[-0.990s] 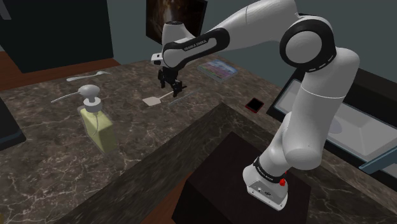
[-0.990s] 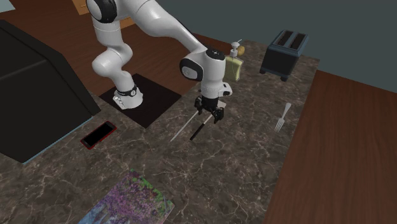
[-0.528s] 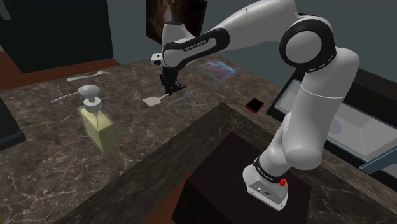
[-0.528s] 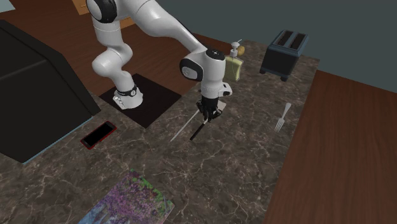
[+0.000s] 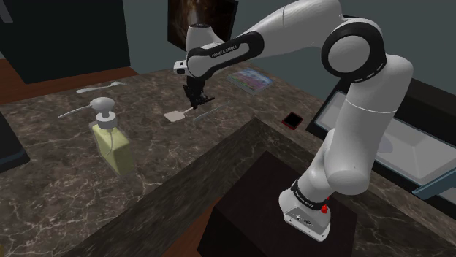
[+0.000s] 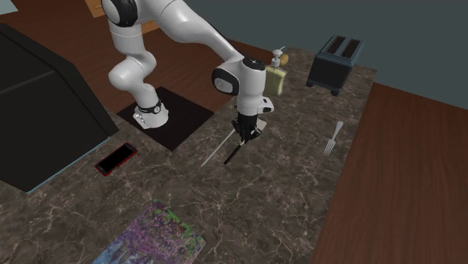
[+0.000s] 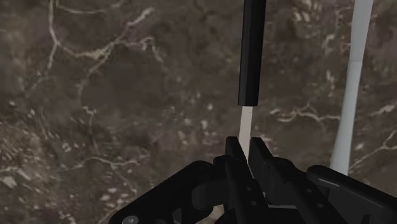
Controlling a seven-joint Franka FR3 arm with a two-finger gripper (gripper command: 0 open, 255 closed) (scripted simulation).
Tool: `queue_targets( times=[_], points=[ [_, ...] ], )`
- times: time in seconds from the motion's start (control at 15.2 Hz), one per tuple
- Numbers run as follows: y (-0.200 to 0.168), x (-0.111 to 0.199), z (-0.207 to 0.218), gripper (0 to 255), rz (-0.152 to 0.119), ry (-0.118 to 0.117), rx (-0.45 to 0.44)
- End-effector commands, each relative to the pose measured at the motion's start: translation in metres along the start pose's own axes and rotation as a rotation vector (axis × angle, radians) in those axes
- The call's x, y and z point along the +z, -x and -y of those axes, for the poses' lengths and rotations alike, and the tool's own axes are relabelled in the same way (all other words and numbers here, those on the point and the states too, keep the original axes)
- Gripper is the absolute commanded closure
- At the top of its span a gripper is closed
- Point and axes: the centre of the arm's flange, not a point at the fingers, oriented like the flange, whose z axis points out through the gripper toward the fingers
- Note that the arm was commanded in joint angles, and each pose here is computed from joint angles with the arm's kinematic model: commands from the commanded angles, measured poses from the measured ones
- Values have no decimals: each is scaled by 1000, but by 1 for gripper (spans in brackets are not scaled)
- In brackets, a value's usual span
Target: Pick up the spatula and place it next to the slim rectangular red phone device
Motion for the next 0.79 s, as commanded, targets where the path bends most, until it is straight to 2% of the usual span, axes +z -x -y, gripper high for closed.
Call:
queue_targets(
  times=[0.0,0.73],
  points=[
    [0,-8,0,255,0,0,0],
    [4,-66,0,255,0,0,0]
  ],
)
